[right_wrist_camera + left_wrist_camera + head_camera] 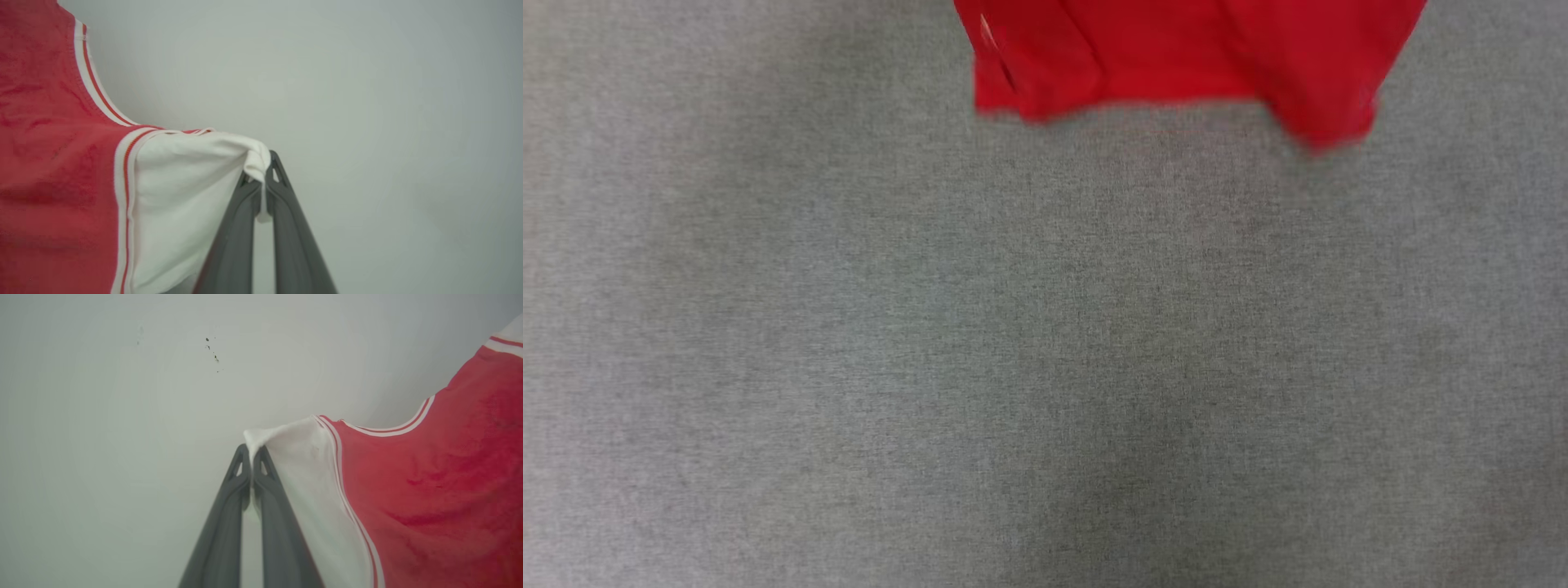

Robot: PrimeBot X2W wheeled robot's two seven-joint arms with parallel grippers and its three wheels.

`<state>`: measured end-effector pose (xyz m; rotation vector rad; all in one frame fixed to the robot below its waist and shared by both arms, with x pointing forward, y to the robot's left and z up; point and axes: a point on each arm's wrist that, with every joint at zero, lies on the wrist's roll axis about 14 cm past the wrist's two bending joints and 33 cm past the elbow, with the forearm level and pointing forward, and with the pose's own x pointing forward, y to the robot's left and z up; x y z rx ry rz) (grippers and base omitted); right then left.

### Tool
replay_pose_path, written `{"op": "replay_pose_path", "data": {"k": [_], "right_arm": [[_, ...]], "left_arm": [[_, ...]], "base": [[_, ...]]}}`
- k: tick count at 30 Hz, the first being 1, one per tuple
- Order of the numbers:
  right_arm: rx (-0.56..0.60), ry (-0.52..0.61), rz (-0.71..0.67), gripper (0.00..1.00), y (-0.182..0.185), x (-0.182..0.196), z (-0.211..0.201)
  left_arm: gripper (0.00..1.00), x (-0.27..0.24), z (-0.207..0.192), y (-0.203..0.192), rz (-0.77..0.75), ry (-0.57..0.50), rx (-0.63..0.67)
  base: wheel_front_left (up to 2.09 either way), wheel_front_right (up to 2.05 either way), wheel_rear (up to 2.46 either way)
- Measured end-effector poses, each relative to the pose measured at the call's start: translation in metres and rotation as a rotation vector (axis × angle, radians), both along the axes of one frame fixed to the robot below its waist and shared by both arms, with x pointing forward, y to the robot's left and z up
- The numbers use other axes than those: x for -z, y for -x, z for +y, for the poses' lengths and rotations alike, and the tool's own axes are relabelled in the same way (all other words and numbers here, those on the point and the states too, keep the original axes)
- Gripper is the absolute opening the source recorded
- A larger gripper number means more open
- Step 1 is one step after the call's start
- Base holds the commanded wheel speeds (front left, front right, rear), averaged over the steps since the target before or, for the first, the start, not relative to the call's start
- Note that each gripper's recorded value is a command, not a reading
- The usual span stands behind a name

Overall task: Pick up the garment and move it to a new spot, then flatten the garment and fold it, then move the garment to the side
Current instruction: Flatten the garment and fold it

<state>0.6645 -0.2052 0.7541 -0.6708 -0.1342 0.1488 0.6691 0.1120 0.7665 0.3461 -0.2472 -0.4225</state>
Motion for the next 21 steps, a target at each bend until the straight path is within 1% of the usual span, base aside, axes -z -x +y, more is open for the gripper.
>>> {"op": "replay_pose_path", "data": {"k": [1, 2, 3, 4, 6, 9, 13, 15, 17, 19, 21], "right_arm": [[0.005, 0.011, -0.046, 0.00, -0.006, -0.015, 0.000], [0.005, 0.011, -0.046, 0.00, -0.006, -0.015, 0.000], [0.002, 0.009, -0.087, 0.00, -0.011, -0.029, 0.002], [0.004, 0.013, -0.104, 0.00, -0.013, -0.035, 0.003], [0.002, 0.013, -0.121, 0.00, -0.018, -0.039, 0.004], [-0.018, 0.003, -0.110, 0.00, -0.025, -0.032, 0.013], [-0.039, -0.001, -0.064, 0.00, -0.033, -0.006, 0.020], [-0.045, -0.002, -0.012, 0.00, -0.036, 0.020, 0.022], [-0.062, -0.033, 0.039, 0.00, -0.036, 0.048, 0.025], [-0.073, -0.045, 0.095, 0.00, -0.033, 0.077, 0.028], [-0.089, -0.059, 0.153, 0.00, -0.027, 0.106, 0.033]], "left_arm": [[0.00, -0.012, 0.000, -0.006, -0.037, 0.013, -0.001], [0.00, -0.012, 0.000, -0.006, -0.037, 0.013, -0.001], [0.00, -0.028, -0.002, -0.009, -0.079, 0.037, 0.007], [0.00, -0.032, -0.001, -0.011, -0.092, 0.042, 0.006], [0.00, -0.036, 0.002, -0.014, -0.105, 0.071, 0.007], [0.00, -0.034, 0.011, -0.020, -0.112, 0.070, -0.014], [0.00, -0.009, 0.015, -0.026, -0.059, 0.065, -0.025], [0.00, 0.012, 0.013, -0.027, -0.016, 0.071, -0.018], [0.00, 0.036, 0.011, -0.026, 0.026, 0.076, -0.008], [0.00, 0.061, 0.013, -0.023, 0.077, 0.086, -0.008], [0.00, 0.087, 0.015, -0.017, 0.124, 0.072, -0.009]], "base": [[0.00, 0.00, 0.00], [0.00, 0.00, 0.00], [0.00, 0.00, 0.00], [0.00, 0.00, 0.00], [0.00, 0.00, 0.00], [0.00, 0.00, 0.00], [0.00, 0.00, 0.00], [0.00, 0.00, 0.00], [0.00, 0.00, 0.00], [0.00, 0.00, 0.00], [0.00, 0.00, 0.00]]}}
